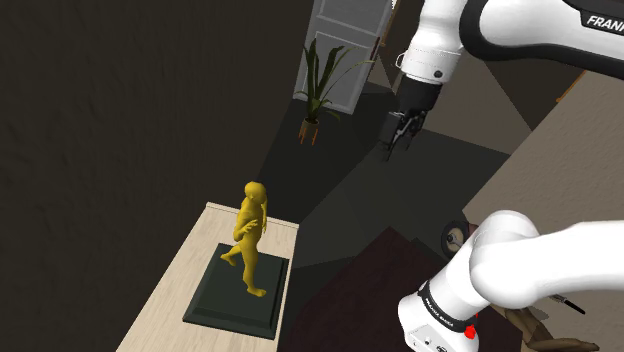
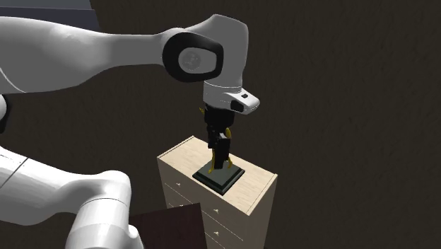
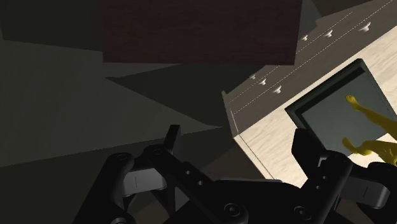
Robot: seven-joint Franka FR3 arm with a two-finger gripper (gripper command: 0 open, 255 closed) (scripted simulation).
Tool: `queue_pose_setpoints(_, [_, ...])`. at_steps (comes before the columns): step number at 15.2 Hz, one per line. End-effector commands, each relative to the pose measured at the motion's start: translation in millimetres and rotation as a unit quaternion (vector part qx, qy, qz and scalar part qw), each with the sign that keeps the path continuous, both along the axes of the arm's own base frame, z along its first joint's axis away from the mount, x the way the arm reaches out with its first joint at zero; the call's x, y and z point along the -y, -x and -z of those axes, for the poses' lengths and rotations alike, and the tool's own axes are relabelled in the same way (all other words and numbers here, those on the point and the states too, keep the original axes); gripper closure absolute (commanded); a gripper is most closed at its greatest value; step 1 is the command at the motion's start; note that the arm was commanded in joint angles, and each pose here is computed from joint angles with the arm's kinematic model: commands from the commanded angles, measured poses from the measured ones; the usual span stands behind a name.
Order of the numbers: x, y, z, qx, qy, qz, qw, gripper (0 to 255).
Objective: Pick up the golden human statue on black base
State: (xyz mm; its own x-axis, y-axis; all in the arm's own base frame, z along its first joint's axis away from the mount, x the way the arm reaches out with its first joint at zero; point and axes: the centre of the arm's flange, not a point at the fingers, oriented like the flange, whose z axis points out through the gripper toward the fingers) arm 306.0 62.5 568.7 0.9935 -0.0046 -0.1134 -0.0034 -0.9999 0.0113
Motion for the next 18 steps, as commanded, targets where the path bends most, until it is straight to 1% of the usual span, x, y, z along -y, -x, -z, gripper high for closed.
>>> queue_pose_setpoints(1, [-25.7, -8.4, 1.5, 0.002, -0.001, 0.001, 1.0000, 0])
queue_pose_setpoints(18, [-241.2, -60.7, 7.9, 0.024, -0.003, 0.009, 0.9997, 0])
